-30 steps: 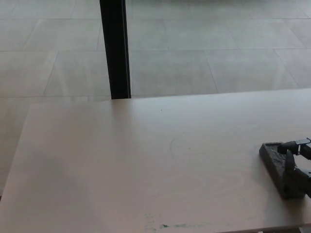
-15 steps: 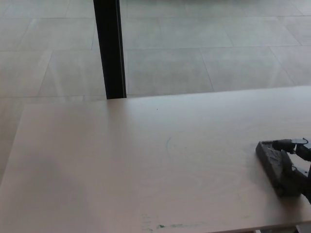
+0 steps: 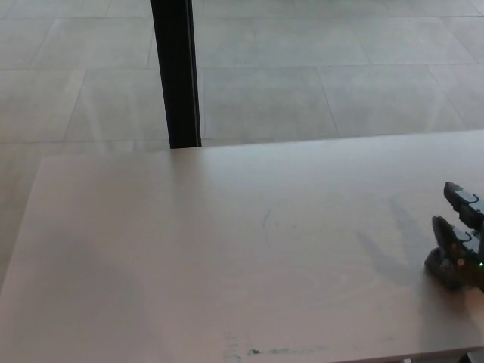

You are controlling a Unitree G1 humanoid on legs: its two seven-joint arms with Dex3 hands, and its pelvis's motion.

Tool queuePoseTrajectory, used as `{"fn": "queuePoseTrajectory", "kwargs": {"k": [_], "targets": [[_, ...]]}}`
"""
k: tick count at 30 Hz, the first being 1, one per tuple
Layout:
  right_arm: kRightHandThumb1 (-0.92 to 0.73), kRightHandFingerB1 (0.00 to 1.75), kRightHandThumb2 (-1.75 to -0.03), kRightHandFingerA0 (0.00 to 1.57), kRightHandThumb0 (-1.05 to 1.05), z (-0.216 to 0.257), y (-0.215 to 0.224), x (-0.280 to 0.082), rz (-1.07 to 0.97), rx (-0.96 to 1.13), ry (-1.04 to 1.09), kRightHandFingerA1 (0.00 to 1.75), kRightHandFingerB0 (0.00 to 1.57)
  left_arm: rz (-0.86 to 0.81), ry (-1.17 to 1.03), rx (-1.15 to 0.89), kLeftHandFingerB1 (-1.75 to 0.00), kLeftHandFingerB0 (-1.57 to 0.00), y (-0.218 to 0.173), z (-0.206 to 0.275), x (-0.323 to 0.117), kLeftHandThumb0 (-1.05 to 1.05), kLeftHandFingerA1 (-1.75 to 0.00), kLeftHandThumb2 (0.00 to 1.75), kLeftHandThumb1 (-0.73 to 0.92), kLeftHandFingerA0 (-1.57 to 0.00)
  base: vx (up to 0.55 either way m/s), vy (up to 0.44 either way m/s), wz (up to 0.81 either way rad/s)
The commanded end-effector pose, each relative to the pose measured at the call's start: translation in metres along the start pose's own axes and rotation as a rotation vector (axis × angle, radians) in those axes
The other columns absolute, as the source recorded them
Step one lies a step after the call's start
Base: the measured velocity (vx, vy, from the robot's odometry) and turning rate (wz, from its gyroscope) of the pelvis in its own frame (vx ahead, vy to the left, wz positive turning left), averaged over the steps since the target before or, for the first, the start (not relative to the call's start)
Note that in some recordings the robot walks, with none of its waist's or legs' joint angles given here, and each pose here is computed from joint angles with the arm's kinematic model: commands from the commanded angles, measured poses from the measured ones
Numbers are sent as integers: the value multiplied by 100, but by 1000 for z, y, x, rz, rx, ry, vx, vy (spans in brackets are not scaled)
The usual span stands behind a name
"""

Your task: The robot uses its right hand to hold the eraser kept in the middle of the desk and use it to wipe the desk by swiping its surface twice

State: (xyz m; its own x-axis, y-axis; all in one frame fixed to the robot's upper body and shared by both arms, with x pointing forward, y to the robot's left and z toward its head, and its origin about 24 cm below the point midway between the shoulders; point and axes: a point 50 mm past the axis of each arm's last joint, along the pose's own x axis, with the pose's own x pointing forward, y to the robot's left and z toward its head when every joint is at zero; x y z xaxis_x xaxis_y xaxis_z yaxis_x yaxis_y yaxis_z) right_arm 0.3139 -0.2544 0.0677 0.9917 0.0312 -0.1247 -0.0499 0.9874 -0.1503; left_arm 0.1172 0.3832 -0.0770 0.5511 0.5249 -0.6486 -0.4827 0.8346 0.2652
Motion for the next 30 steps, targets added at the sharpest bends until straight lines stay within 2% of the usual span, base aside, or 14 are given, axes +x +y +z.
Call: {"fn": "queuePoseTrajectory", "kwargs": {"k": [1,2,3,4,5,8,11,12,14,17,23,27,28,30], "targets": [[-76,0,-111,0,-105,73,-94,-38,73,75,-104,12,0,50,-16,13,-53,-49,15,0,-3,-63,-66,66,87,-69,0,0,0],[-79,0,-113,0,-105,78,-106,-45,48,58,-113,9,0,51,-16,12,-53,-49,16,0,-3,-63,-66,66,87,-69,0,0,0],[-83,0,-113,0,-103,86,-122,-57,15,46,-141,10,0,53,-20,-2,-62,-42,18,-1,-4,-59,-77,108,67,-69,0,0,0],[-83,0,-113,0,-103,86,-123,-58,16,47,-143,10,0,54,-20,-3,-62,-42,19,-1,-5,-59,-77,108,67,-69,0,0,0],[-79,0,-108,0,-101,90,-133,-66,-32,95,-161,6,0,55,-20,0,-54,-50,20,-2,-5,-63,-67,65,86,-68,0,0,0],[-74,3,-107,0,-99,106,-176,-106,-176,129,-268,13,1,62,-20,-3,-55,-50,22,-1,-5,-62,-67,65,86,-67,0,0,0],[-71,17,-106,0,-92,115,-213,-149,-336,191,-364,14,11,66,-21,6,-55,-51,24,-1,-6,-62,-68,66,87,-69,0,0,0],[-82,28,-66,3,-77,112,-239,-178,-479,275,-424,40,15,59,-17,-1,-55,-49,25,-2,-6,-63,-68,66,87,-67,0,0,0],[-79,31,-65,10,-79,106,-246,-189,-537,286,-422,46,18,64,-13,-5,-54,-49,26,-3,-6,-62,-68,66,87,-67,0,0,0],[-82,33,-65,12,-76,67,-267,-239,-805,285,-351,51,19,71,-6,-21,-55,-51,27,-3,-6,-62,-68,65,86,-67,0,0,0],[-80,36,-65,16,-77,1,-265,-270,-1016,383,-220,58,22,68,-11,-41,-56,-51,26,-3,-6,-62,-68,65,86,-68,0,0,0],[-78,35,-65,13,-80,-50,-246,-279,-1090,436,-95,59,13,78,-12,-11,-54,-52,28,-3,-7,-63,-67,66,86,-69,0,0,0],[-45,51,-105,3,-39,-63,-240,-280,-1107,436,-56,54,0,73,-10,-8,-53,-50,29,-4,-7,-63,-67,66,87,-69,0,0,0],[-44,51,-104,3,-39,-96,-223,-280,-1167,535,21,54,0,79,-2,-20,-52,-49,31,-4,-8,-63,-65,66,87,-67,0,0,0]]}}
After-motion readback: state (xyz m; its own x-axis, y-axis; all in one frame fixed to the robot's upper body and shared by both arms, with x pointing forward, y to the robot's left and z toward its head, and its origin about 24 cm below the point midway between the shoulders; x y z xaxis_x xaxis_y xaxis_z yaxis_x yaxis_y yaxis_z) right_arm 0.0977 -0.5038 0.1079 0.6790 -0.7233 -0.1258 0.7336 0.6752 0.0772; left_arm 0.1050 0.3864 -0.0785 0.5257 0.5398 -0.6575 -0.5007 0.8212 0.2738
